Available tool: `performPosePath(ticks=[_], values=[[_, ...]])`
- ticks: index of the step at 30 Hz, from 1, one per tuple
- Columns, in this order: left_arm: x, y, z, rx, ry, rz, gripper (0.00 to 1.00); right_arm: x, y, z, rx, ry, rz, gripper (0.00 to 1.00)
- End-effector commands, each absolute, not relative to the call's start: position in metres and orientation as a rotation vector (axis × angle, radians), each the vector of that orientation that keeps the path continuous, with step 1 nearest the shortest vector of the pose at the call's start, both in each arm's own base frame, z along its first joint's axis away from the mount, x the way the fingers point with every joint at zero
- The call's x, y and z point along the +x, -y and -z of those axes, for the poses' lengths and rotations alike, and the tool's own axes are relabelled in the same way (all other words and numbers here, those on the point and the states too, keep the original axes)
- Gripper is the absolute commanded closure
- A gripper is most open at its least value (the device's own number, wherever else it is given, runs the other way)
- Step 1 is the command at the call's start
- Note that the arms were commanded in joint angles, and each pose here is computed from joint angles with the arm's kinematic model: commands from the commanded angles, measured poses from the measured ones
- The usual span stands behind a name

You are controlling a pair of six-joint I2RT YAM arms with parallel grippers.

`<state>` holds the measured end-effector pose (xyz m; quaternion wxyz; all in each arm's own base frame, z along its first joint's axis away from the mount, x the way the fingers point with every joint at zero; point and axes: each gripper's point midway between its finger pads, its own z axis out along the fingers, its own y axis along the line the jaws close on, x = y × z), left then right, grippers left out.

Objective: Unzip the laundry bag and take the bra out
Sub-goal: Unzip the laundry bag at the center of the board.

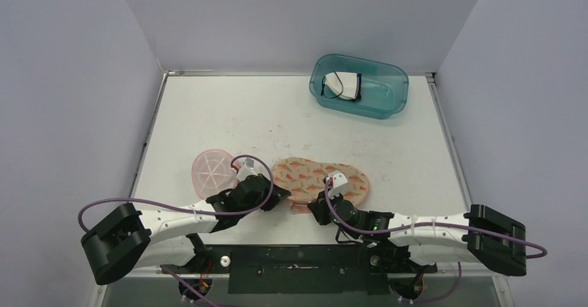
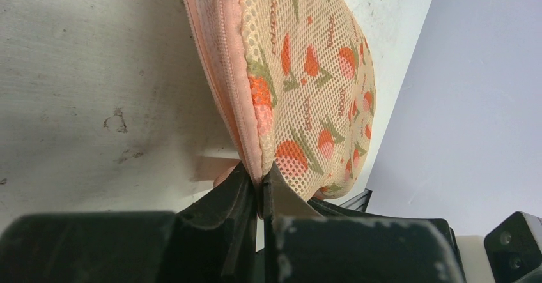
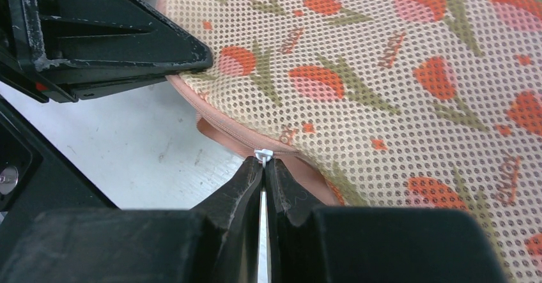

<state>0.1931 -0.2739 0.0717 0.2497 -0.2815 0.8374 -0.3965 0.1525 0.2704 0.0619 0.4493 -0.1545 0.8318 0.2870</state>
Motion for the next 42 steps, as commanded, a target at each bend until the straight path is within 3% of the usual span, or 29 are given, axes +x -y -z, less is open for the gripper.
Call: performPosePath(ticks=[1, 16, 21, 25, 32, 42], values=[[0.206, 0.266, -0.082, -0.79, -2.212, 1.057, 1.0, 0.159, -0.263, -0.071, -0.318, -2.047, -0.671, 0.95], [0.231, 0.261, -0.093, -0.716, -2.207, 1.062, 0.97, 0.16, -0.254, -0.069, -0.32, -2.054, -0.634, 0.95], [0.222, 0.263, -0.097, -0.687, -2.223, 1.109, 0.39, 0.162, -0.26, -0.072, -0.323, -2.046, -0.644, 0.95], [0.201, 0.264, -0.099, -0.663, -2.277, 1.136, 0.19, 0.162, -0.265, -0.075, -0.336, -2.037, -0.656, 0.95], [0.164, 0.277, -0.116, -0.737, -2.212, 1.279, 0.11, 0.158, -0.28, -0.08, -0.374, -2.011, -0.744, 0.95], [0.173, 0.318, -0.117, -0.685, -2.247, 1.294, 0.14, 0.149, -0.302, -0.096, -0.451, -1.954, -0.866, 0.95]])
